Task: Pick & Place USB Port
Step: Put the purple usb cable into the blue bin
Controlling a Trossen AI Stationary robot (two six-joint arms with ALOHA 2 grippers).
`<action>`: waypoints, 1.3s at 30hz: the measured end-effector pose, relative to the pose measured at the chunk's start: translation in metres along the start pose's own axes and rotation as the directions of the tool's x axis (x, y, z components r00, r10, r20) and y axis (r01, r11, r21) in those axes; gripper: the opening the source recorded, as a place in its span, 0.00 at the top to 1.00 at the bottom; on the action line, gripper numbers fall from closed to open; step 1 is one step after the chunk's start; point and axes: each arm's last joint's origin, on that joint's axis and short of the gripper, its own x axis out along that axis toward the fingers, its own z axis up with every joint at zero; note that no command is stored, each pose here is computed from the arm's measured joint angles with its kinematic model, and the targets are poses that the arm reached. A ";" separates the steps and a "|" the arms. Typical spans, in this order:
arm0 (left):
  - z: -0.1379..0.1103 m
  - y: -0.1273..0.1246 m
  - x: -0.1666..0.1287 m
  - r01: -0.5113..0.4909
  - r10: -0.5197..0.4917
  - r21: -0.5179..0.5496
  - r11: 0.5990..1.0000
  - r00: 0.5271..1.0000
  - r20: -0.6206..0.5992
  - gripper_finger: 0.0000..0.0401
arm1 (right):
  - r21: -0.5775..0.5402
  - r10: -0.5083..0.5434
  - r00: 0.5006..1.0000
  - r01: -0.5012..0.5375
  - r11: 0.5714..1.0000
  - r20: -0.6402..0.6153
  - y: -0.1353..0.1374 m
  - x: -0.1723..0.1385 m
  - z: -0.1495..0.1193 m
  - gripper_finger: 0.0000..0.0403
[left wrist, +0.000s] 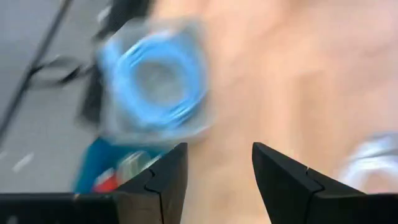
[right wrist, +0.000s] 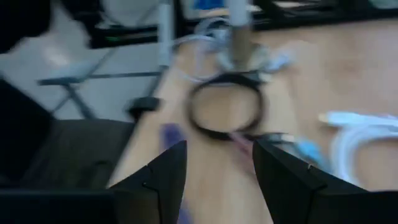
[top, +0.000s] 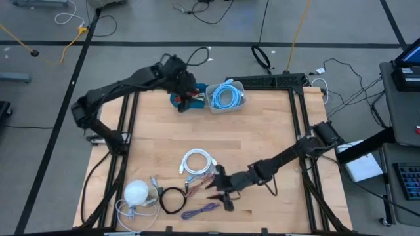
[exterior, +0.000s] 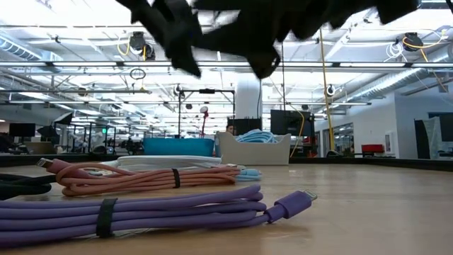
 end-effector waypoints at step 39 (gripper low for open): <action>-0.115 -0.226 -0.044 0.246 -0.281 0.168 0.954 0.932 0.231 0.54 | -0.012 0.001 0.932 -0.006 1.000 -0.363 0.031 0.055 -0.035 0.56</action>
